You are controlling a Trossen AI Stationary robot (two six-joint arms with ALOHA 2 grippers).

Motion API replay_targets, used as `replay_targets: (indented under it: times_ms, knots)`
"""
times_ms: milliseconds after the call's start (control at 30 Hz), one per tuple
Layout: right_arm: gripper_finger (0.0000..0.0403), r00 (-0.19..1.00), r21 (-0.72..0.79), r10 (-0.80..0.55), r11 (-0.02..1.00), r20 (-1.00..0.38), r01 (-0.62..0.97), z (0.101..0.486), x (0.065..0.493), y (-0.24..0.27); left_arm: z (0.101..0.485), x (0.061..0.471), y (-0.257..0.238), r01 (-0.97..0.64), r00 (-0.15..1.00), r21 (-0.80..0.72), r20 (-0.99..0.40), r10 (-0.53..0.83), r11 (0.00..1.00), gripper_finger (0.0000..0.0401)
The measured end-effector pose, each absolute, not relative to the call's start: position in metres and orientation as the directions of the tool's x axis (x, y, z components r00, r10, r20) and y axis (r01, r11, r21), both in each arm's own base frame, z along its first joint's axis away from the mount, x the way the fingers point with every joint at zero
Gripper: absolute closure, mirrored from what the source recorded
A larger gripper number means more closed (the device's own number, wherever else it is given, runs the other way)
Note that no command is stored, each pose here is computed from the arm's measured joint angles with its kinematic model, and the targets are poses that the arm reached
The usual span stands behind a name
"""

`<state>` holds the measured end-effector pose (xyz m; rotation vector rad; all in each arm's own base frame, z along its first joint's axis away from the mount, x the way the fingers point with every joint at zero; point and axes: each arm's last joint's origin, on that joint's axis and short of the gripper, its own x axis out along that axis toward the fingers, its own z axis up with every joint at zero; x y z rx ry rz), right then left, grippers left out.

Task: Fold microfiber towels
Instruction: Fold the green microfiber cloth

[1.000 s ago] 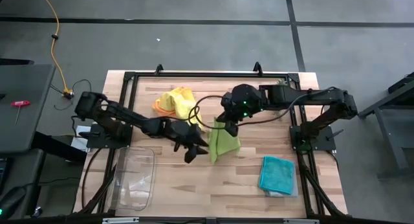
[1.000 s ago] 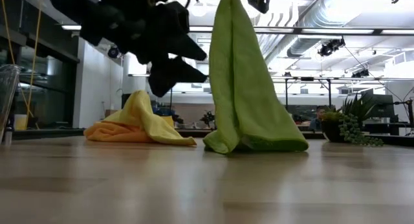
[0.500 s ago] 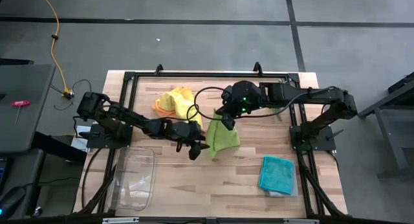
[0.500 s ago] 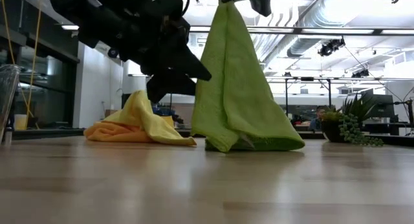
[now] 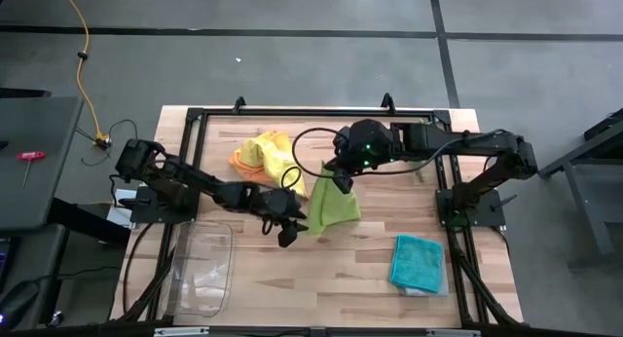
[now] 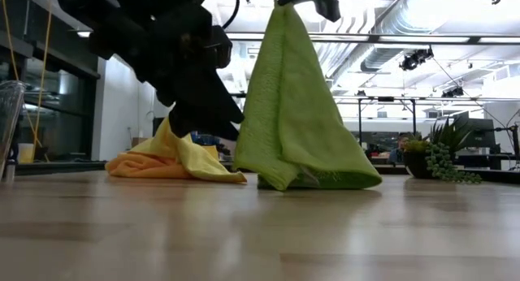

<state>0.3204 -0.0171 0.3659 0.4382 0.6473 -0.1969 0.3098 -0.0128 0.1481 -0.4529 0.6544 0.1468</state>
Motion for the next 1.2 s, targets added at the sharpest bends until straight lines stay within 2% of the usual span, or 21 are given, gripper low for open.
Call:
replay_targets:
  times_ms: [333,533,867,1067,1200]
  knots:
    - [0.0403,0.807,0.342,-0.043,0.892,-0.589,0.297,0.369,0.323,-0.017,0.112,0.316,-0.015,-0.334,0.731,-0.402,-0.681,-0.034,0.853,0.0215]
    - [0.0403,0.805,0.341,-0.043,0.892,-0.592,0.298,0.369,0.322,-0.017,0.113,0.316,-0.015,-0.341,0.731,-0.409,-0.681,-0.035,0.847,0.0223]
    - [0.0403,0.792,0.325,-0.042,0.897,-0.609,0.298,0.367,0.321,-0.017,0.132,0.313,-0.014,-0.301,0.760,-0.384,-0.649,-0.023,0.873,0.0314]
    - [0.0403,0.791,0.313,-0.044,0.904,-0.610,0.292,0.367,0.321,-0.018,0.133,0.308,-0.014,-0.294,0.726,-0.347,-0.687,-0.028,0.891,0.0391]
    - [0.0403,0.791,0.309,-0.049,0.904,-0.610,0.294,0.367,0.320,-0.020,0.138,0.307,-0.014,-0.281,0.733,-0.358,-0.679,-0.042,0.891,0.0394]
